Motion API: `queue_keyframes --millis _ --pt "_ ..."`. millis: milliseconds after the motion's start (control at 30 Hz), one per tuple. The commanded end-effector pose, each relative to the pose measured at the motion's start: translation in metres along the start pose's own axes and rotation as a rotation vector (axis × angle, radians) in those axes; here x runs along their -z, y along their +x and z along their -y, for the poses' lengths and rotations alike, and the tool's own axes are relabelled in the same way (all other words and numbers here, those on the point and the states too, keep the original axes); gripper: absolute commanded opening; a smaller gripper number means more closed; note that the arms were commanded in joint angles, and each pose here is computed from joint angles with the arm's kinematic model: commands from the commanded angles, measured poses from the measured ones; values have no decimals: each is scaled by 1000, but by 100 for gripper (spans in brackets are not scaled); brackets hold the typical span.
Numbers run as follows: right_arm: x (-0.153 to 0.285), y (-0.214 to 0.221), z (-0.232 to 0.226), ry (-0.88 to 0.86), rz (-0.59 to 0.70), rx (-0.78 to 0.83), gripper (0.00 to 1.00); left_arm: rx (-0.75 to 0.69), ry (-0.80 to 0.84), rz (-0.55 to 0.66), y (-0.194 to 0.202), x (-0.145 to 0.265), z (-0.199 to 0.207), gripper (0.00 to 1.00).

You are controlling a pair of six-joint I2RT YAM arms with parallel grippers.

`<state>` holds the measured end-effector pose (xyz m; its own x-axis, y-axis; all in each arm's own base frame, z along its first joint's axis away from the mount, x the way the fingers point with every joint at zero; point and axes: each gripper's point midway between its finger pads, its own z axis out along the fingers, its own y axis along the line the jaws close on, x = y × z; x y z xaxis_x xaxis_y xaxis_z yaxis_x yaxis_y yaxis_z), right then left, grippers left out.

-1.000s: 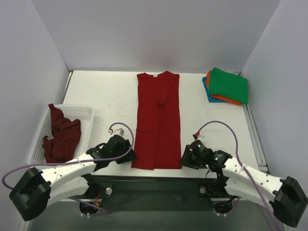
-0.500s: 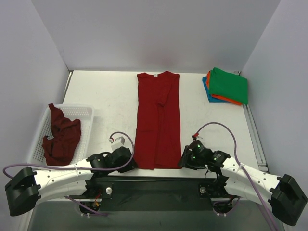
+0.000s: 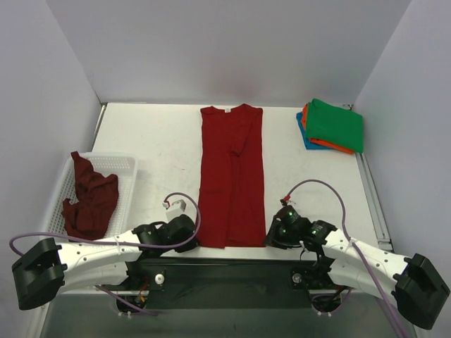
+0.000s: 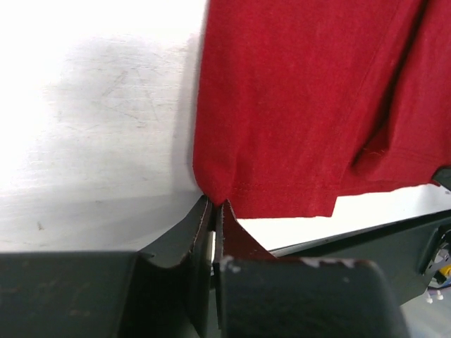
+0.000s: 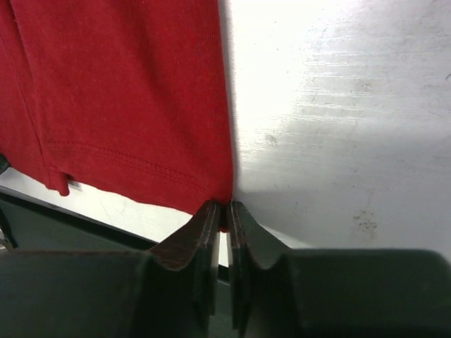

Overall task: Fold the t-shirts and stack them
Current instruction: Grab the bottom of the folded rectangular tshirt with both arms

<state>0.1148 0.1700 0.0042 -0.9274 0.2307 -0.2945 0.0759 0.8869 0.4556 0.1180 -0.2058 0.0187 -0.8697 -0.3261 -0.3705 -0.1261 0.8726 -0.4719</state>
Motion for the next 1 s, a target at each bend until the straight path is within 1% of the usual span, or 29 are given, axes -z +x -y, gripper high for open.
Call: queue_keyframes --millis 0,33,133,300,567,600,667,733,833,900,933,967 --pt "-1 2 9 37 -7 0 9 -54 -8 -25 5 -1 -1 1" --pt "-1 2 10 38 -9 0 4 -65 4 -35 8 -1 2 0" --pt "2 6 14 42 -24 18 0 -78 23 -66 19 1 7 0" --pt "13 12 20 62 -56 64 0 -100 46 -88 30 7 17 0" --pt "32 16 15 36 -42 91 0 -123 67 -107 40 18 29 0" --pt "34 19 17 47 -39 120 0 -136 77 -109 43 21 31 0" --pt "38 20 14 47 -21 122 0 -140 74 -93 42 25 32 0" --pt "42 25 12 56 -16 168 0 -149 86 -91 42 29 37 0" --pt "47 15 7 76 37 180 0 -160 99 -68 37 31 42 0" --pt "49 6 3 90 65 194 0 -164 102 -32 27 34 48 0" --pt "55 -6 -8 77 108 196 0 -167 124 -3 15 38 60 0" --pt "56 -11 -11 91 111 206 0 -165 124 21 5 40 63 0"
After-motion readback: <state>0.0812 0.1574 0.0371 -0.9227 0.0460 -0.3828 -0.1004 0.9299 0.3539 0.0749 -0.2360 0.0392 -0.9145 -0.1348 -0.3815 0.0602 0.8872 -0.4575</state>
